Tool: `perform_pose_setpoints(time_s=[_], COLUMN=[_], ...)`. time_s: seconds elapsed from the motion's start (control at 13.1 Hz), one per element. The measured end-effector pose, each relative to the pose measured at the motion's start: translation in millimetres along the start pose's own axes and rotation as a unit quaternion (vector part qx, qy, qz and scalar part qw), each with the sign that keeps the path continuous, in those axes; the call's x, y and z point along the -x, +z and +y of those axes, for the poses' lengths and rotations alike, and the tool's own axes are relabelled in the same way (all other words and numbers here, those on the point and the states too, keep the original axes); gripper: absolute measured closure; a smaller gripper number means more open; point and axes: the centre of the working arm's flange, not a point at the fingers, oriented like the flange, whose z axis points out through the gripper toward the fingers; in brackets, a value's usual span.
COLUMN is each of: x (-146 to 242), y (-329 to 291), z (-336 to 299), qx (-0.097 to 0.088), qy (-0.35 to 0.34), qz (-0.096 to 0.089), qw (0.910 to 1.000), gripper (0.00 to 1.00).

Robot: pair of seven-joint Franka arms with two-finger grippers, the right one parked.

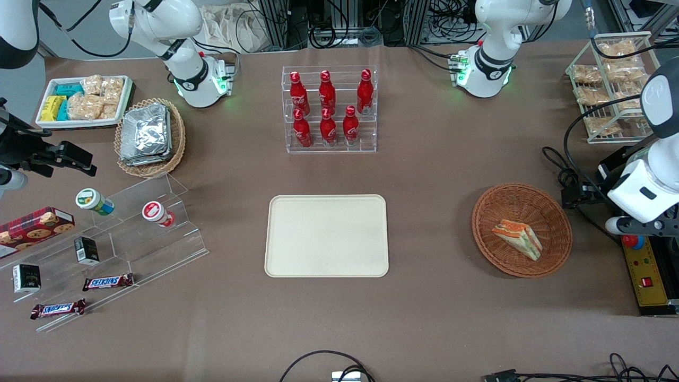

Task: Place sandwich from basket to tray
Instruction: 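Lower the open left gripper over the sandwich in the wicker basket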

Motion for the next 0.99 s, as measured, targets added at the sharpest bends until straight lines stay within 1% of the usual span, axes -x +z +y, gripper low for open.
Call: perform_pose_setpoints(time_s=[0.23,0.3,0.46,0.61,0.68,0.76,0.91,0.99], x=[-0.8,-2.1,-11.3,-19.2,-21.6,-23.7,-28.5,-32.0], y=[1.9,5.4,21.2,36.4,40.8,45.3,62.6,76.0], z=[-0.1,-0.3,-0.6,-1.0,-1.0,-0.9,-0.2,0.4], qx=[-0.001,-0.001,-0.001,-0.001,-0.002,-0.002,-0.002,0.0], qy=[-0.019,-0.032,-0.078,-0.14,-0.179,-0.226,-0.319,-0.357], qz=[-0.001,-0.004,-0.006,-0.009,-0.01,-0.009,-0.006,-0.001], qw=[0.9998,0.9995,0.9969,0.9902,0.9838,0.974,0.9476,0.9342], gripper=[0.0,0.0,0.0,0.0,0.0,0.0,0.0,0.0])
